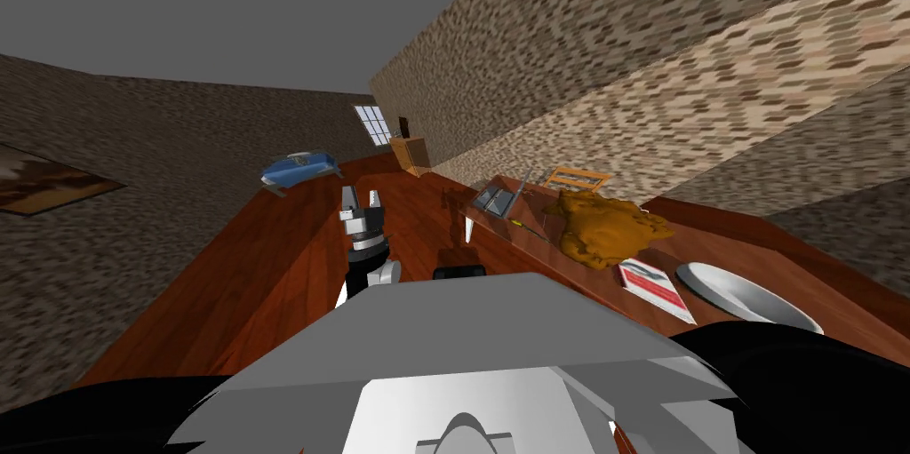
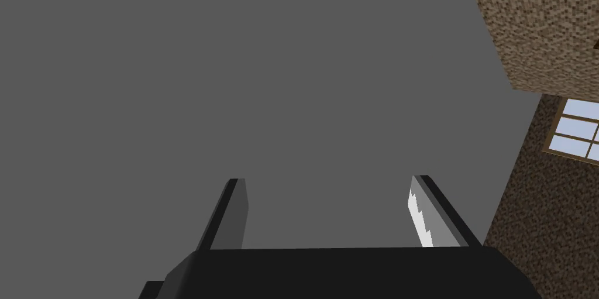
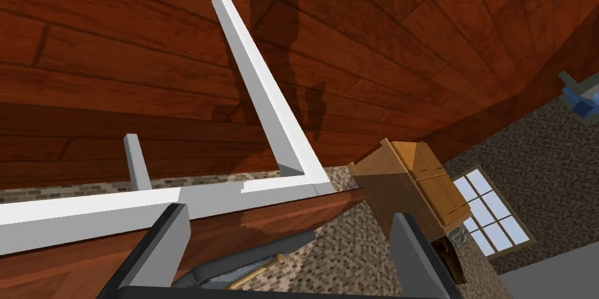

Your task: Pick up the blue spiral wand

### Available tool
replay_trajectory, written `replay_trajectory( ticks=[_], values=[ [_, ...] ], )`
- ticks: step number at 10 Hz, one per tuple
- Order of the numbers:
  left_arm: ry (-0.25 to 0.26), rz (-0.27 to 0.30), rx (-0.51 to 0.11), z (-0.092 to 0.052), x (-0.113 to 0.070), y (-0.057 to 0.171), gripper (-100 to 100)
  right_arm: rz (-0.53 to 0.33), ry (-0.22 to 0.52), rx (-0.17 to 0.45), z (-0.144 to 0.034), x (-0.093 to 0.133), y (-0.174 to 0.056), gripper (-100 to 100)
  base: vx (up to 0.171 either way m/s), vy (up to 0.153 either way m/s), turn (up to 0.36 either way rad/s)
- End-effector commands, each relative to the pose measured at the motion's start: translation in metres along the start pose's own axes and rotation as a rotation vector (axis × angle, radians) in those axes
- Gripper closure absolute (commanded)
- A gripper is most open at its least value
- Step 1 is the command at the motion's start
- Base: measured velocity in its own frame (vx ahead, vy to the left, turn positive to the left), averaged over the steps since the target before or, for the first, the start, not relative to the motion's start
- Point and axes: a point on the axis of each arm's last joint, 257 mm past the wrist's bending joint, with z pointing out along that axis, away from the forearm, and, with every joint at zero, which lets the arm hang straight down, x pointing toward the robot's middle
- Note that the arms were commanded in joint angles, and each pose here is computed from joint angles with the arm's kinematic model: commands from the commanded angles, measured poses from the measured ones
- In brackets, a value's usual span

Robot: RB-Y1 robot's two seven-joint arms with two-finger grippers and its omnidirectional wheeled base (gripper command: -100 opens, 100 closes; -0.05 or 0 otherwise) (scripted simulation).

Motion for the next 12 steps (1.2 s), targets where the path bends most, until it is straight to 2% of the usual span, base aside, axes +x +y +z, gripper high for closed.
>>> replay_trajectory(
  ticks=[1, 2, 4, 6, 7, 8, 9, 11, 12],
  values=[
    [0.000, 0.000, 0.000, 0.000, 0.000, 0.000, 0, -0.016, 0.050, 0.040, -0.008, 0.018, -0.020, -100, 0.051, 0.006, 0.183],
    [0.000, 0.000, 0.000, 0.000, 0.000, 0.000, 0, -0.041, 0.123, 0.093, -0.023, 0.043, -0.044, -100, 0.048, 0.014, 0.311],
    [0.000, 0.000, 0.000, 0.000, 0.000, 0.000, 0, -0.048, 0.129, 0.097, -0.025, 0.044, -0.048, -100, 0.025, 0.006, 0.074],
    [0.000, 0.000, 0.000, 0.000, 0.000, 0.000, 0, -0.102, 0.267, 0.200, -0.064, 0.085, -0.098, -100, 0.044, 0.008, 0.384],
    [0.000, 0.000, 0.000, 0.000, 0.000, 0.000, 0, -0.115, 0.276, 0.206, -0.068, 0.084, -0.104, -100, 0.060, -0.008, 0.159],
    [0.000, 0.000, 0.000, 0.000, 0.000, 0.000, 0, -0.147, 0.342, 0.258, -0.091, 0.099, -0.130, -100, 0.067, -0.003, 0.281],
    [0.000, 0.000, 0.000, 0.000, 0.000, 0.000, 0, -0.149, 0.343, 0.258, -0.092, 0.099, -0.130, -100, 0.049, -0.014, 0.138],
    [0.000, 0.000, 0.000, 0.000, 0.000, 0.000, 0, -0.206, 0.453, 0.348, -0.136, 0.118, -0.174, -100, 0.061, -0.027, 0.369],
    [0.000, 0.000, 0.000, 0.000, 0.000, 0.000, 0, -0.214, 0.461, 0.356, -0.140, 0.116, -0.179, -100, 0.064, -0.042, 0.130]
  ],
)
